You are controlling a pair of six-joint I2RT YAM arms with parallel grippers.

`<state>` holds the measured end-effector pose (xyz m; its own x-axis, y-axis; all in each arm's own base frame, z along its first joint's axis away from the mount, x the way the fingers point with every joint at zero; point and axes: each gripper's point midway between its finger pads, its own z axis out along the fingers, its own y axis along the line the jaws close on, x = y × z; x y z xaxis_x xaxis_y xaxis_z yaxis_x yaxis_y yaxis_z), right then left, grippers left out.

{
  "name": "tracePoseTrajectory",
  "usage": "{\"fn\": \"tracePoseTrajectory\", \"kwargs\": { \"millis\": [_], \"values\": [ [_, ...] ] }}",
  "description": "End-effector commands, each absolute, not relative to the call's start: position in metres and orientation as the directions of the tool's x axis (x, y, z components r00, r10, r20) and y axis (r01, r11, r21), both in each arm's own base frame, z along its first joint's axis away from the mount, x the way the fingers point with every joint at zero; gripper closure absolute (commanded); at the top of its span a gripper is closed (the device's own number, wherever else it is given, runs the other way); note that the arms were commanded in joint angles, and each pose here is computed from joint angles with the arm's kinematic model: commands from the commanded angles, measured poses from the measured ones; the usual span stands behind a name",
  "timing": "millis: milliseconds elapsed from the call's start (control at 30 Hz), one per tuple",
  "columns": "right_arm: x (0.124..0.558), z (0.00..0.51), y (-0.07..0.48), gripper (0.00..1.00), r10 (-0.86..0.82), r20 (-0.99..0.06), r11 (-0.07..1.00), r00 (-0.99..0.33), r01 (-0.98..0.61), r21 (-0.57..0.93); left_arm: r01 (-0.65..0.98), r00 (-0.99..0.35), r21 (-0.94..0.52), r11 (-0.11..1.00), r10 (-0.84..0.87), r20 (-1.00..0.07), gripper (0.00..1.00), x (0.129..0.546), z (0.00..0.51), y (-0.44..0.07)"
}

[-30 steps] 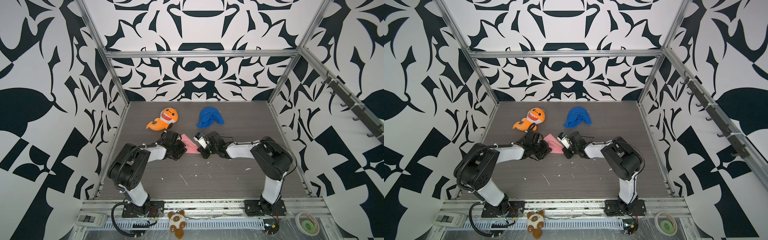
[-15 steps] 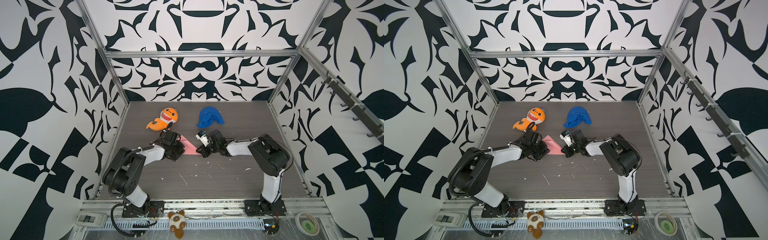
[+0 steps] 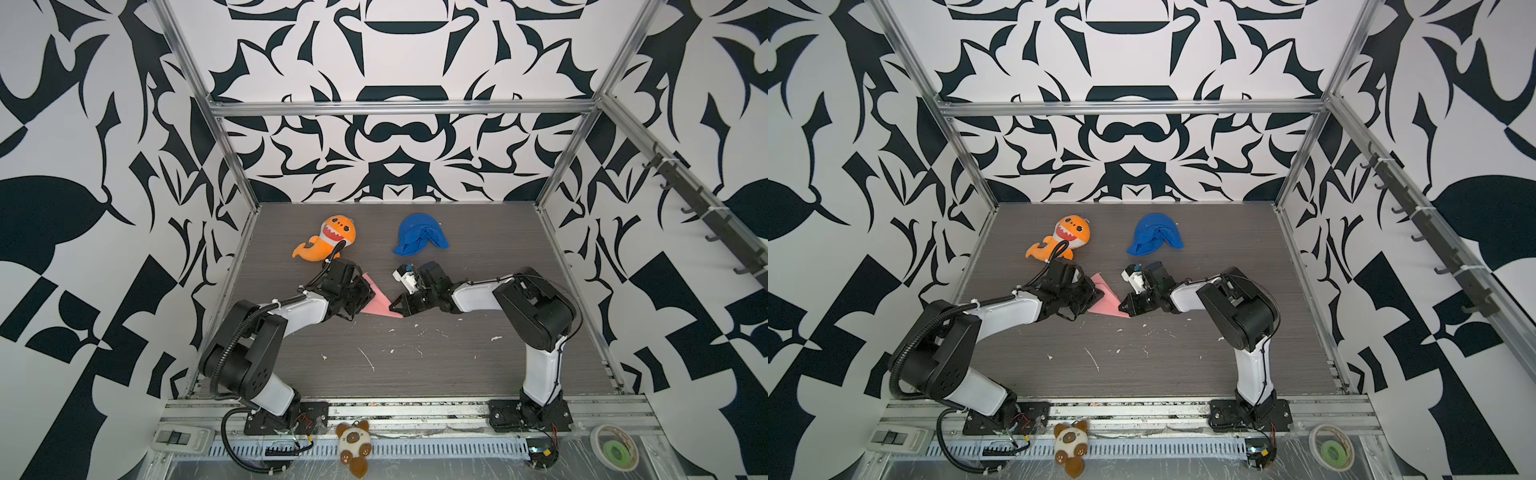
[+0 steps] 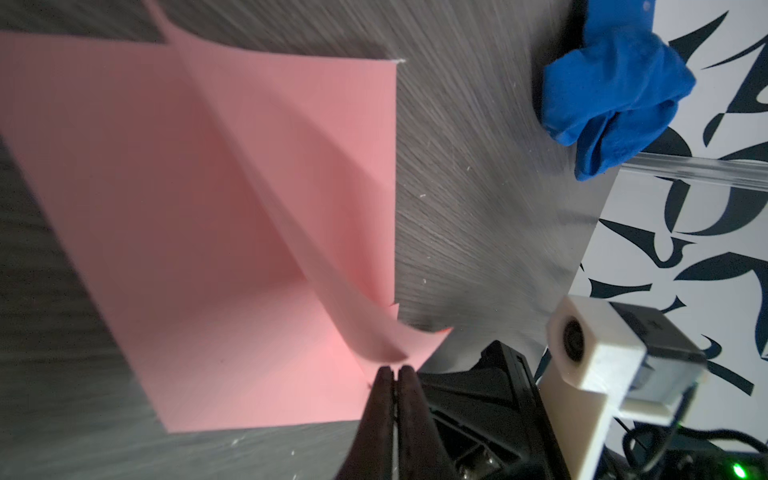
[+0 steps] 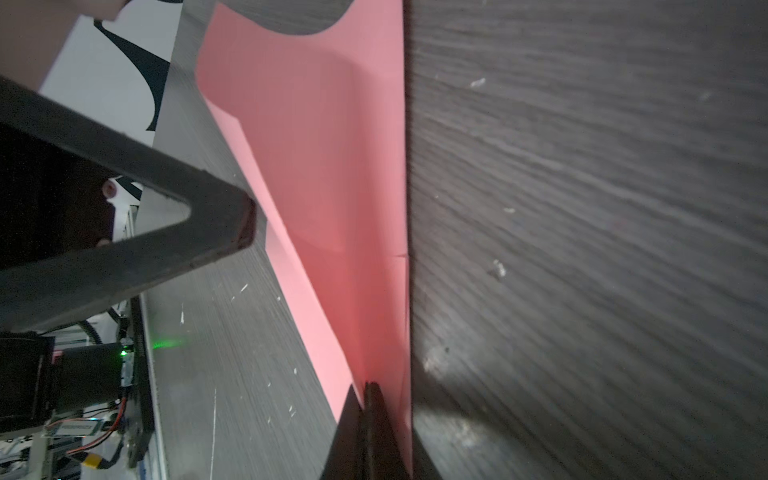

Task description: Fold a paper plane with a square sheet of paper (pick it up from the middle)

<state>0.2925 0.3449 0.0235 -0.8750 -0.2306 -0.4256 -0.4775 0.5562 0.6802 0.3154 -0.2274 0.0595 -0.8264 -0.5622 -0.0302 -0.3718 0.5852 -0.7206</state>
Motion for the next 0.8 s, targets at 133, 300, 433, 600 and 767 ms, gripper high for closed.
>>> {"fn": "tracePoseTrajectory", "kwargs": {
  "millis": [133,300,433,600,767],
  "values": [
    [0.287,0.014,0.343,0.97,-0.199,-0.307,0.561,-0.931,-0.365,0.743,-0.355,-0.844,-0.727,0.588,-0.535,-0.021,0.91,0.312,0.052,-0.234],
    [0.287,0.009,0.340,0.97,-0.186,-0.261,0.576,-0.947,-0.320,0.752,-0.351,-0.854,-0.730,0.586,-0.520,-0.007,0.91,0.313,0.046,-0.240],
    [0.288,0.006,0.336,0.96,-0.170,-0.218,0.586,-0.961,-0.277,0.761,-0.356,-0.856,-0.727,0.588,-0.517,0.001,0.91,0.314,0.041,-0.242],
    [0.287,-0.001,0.333,0.95,-0.162,-0.159,0.608,-0.974,-0.226,0.761,-0.359,-0.858,-0.727,0.586,-0.513,0.010,0.91,0.315,0.036,-0.245],
    [0.288,-0.006,0.329,0.94,-0.147,-0.101,0.634,-0.984,-0.172,0.754,-0.368,-0.854,-0.722,0.586,-0.520,0.014,0.91,0.316,0.032,-0.244]
  ]
}}
